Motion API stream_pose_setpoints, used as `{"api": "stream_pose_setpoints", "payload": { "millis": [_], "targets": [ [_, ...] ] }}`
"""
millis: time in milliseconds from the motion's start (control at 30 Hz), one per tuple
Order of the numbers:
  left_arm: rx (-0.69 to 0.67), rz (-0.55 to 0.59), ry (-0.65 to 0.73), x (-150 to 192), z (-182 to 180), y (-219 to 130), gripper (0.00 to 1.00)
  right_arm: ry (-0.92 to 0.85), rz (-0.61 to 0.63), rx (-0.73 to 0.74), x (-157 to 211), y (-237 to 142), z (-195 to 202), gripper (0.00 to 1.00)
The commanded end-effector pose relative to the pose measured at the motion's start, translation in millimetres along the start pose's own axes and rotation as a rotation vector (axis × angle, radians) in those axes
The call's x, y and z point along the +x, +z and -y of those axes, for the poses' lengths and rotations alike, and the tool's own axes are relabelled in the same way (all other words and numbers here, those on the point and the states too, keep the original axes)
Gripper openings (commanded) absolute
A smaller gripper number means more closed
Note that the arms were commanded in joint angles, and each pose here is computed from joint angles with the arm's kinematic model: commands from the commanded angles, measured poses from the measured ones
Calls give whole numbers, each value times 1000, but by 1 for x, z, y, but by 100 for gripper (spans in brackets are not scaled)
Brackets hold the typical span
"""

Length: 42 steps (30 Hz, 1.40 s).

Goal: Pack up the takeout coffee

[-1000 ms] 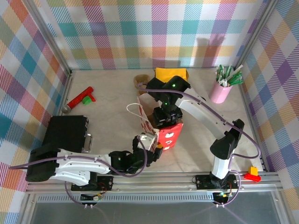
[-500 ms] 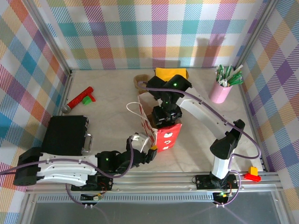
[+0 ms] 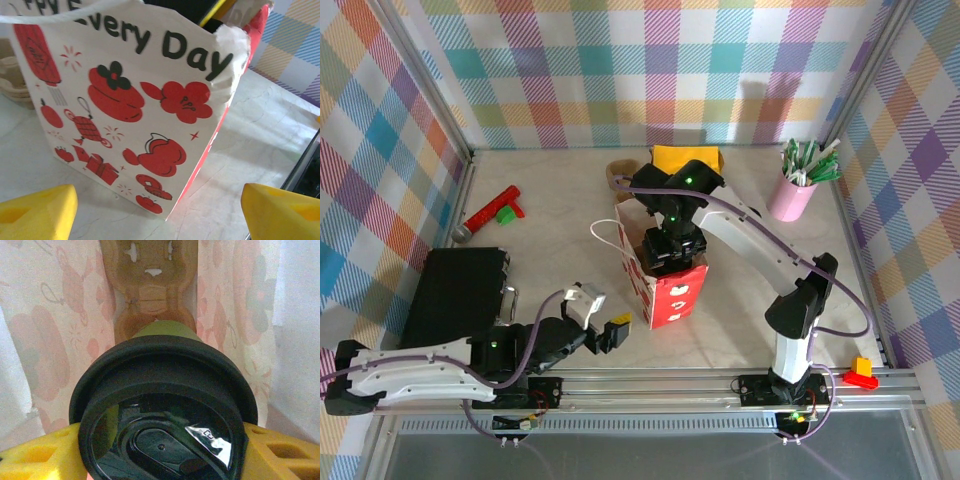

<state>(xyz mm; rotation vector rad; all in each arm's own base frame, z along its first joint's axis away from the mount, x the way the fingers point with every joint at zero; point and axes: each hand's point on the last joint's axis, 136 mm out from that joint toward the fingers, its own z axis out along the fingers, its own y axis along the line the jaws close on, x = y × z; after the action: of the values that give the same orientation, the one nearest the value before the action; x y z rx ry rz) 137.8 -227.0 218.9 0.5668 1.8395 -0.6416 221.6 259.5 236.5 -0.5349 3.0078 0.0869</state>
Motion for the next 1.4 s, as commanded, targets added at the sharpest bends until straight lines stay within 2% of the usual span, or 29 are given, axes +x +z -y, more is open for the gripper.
{"api": "stream_pose_setpoints", "payload": {
  "millis": [0, 867, 1367],
  "targets": [
    [-69, -44, 51, 15, -23, -6, 85, -11, -95, 31, 17, 5, 8, 51],
    [-38, -66, 45, 20, -19, 0, 84, -43, -121, 31, 2, 27, 1, 49],
    [-49, -65, 28, 24, -25, 0, 84, -40, -112, 15, 8, 42, -1, 48]
  ]
}}
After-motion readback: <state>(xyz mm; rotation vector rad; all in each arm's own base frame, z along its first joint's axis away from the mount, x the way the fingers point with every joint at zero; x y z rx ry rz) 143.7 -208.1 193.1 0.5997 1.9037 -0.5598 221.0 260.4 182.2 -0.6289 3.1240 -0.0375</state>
